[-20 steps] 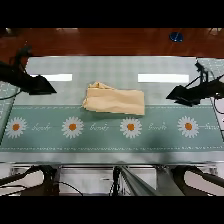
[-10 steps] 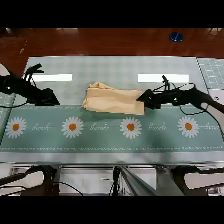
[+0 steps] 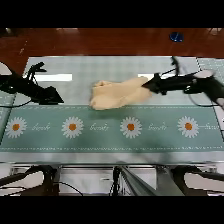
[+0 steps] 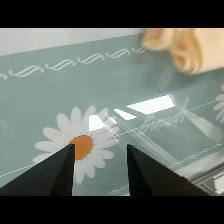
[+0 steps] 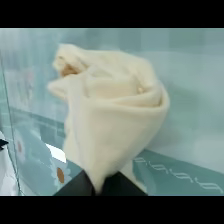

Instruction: Fold the shirts.

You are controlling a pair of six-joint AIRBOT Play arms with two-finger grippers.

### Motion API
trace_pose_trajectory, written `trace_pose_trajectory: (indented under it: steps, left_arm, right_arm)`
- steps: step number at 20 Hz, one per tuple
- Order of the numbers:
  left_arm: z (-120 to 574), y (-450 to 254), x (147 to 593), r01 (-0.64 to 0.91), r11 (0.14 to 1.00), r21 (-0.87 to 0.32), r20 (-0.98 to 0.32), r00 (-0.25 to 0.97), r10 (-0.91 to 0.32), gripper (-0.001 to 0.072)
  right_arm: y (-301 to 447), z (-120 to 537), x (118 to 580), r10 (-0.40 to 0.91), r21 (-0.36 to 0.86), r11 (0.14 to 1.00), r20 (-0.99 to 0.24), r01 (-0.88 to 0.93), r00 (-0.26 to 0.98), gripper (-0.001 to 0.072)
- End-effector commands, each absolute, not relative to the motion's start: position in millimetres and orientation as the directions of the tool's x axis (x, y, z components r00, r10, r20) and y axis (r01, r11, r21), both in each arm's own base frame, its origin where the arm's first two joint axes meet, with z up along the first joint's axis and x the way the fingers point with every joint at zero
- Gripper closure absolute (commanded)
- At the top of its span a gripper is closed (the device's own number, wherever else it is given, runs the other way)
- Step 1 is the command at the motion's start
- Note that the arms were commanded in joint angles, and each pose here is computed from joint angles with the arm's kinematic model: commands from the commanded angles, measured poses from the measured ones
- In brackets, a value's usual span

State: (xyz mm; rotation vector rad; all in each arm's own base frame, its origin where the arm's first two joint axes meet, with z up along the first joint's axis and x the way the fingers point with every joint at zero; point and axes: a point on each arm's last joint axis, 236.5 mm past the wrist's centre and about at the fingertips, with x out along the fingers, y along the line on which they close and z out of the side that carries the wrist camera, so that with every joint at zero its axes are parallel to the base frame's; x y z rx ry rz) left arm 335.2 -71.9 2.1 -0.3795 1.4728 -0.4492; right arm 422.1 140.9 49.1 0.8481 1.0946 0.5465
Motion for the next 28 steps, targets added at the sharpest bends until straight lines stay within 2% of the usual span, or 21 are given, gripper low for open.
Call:
trace_pose_trajectory:
  steps: [1, 3, 5, 7, 9, 14, 18, 23, 25, 28]
  left_arm:
    - [16, -89, 340, 0.056, 0.816, -0.575, -0.813, 0.069, -0.578, 0.0308]
    - [25, -99, 343, 0.053, 0.782, -0.621, -0.777, 0.087, -0.623, 0.0308]
    - [34, -109, 347, 0.059, 0.749, -0.659, -0.743, 0.100, -0.662, 0.0308]
    - [36, -111, 348, 0.060, 0.739, -0.671, -0.732, 0.108, -0.673, 0.0308]
    - [36, -110, 352, 0.060, 0.742, -0.667, -0.733, 0.122, -0.669, 0.0308]
    - [37, -111, 356, 0.102, 0.740, -0.665, -0.727, 0.139, -0.672, 0.0308]
    - [37, -109, 363, 0.131, 0.748, -0.650, -0.729, 0.170, -0.663, 0.0308]
    - [46, -103, 382, 0.161, 0.766, -0.622, -0.726, 0.246, -0.642, 0.0308]
    - [55, -98, 399, 0.171, 0.781, -0.601, -0.719, 0.311, -0.621, 0.0308]
    - [70, -94, 414, 0.191, 0.792, -0.580, -0.705, 0.368, -0.606, 0.0308]
  right_arm:
    - [44, 139, 407, 0.574, 0.750, 0.654, -0.578, 0.100, 0.579, 0.0686]
    - [-25, 169, 375, 0.408, 0.686, 0.691, -0.629, 0.227, 0.661, 0.0686]
    - [-84, 175, 322, 0.254, 0.591, 0.706, -0.726, 0.390, 0.639, 0.0686]
    - [-128, 162, 259, 0.145, 0.480, 0.671, -0.833, 0.566, 0.534, 0.0686]
    - [-152, 144, 201, 0.119, 0.387, 0.615, -0.907, 0.687, 0.404, 0.0686]
    - [-194, 124, 109, -0.001, 0.114, 0.454, -0.992, 0.884, 0.128, 0.0686]
    - [-202, 103, 63, 0.001, -0.046, 0.374, -0.999, 0.926, -0.050, 0.0686]
    - [-205, 64, -11, 0.026, -0.344, 0.339, -0.927, 0.875, -0.375, 0.0686]
    - [-199, 43, -27, 0.054, -0.397, 0.365, -0.894, 0.842, -0.445, 0.0685]
    - [-176, 3, -49, 0.146, -0.403, 0.387, -0.861, 0.829, -0.487, 0.0684]
